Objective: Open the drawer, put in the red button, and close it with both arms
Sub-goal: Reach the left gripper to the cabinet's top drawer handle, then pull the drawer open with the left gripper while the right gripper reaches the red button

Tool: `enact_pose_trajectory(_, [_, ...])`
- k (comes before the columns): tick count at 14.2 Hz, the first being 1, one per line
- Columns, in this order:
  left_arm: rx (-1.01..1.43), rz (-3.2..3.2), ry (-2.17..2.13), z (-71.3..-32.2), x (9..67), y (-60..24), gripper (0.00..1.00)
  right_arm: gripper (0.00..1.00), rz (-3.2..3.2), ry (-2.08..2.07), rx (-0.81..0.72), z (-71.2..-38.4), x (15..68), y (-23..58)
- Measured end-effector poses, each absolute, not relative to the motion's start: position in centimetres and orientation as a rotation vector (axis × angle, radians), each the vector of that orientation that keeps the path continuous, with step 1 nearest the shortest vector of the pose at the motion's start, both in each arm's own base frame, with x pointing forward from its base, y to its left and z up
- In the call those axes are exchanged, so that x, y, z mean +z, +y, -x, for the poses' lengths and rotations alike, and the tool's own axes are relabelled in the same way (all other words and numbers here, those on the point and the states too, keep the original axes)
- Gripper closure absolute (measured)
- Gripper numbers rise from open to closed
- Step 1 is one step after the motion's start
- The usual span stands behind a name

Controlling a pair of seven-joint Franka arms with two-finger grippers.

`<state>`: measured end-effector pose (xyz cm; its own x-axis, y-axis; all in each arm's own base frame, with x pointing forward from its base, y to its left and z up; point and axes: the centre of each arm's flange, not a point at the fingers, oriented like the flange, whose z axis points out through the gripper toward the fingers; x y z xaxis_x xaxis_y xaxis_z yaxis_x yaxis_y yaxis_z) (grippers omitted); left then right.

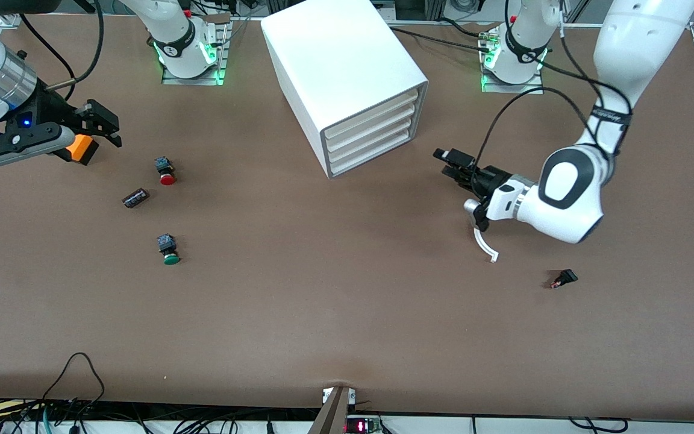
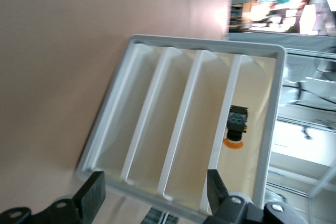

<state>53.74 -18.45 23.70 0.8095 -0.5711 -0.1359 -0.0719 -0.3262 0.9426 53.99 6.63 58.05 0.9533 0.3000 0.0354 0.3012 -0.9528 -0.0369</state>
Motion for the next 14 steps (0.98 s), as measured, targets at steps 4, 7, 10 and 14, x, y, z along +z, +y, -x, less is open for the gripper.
enact_pose_trajectory(4, [-0.503, -1.679, -0.494, -50.1, 19.4, -23.2, 0.25, 0.0, 3.063, -0.472, -0.045, -54.0, 58.0, 6.6])
enact_pose_trajectory(7, [-0.474, -1.6, -0.488, -47.1, 17.2, -26.9, 0.32, 0.0, 3.063, -0.472, -0.045, -54.0, 58.0, 6.6])
enact_pose_trajectory(10, [-0.455, -1.551, -0.437, -44.8, 15.5, -29.4, 0.35, 0.0, 3.063, -0.471, -0.041, -54.1, 57.9, 6.6])
enact_pose_trajectory(14, [-0.44, -1.522, -0.398, -41.9, 14.5, -32.7, 0.45, 0.0, 3.062, -0.471, -0.015, -54.5, 57.0, 6.7])
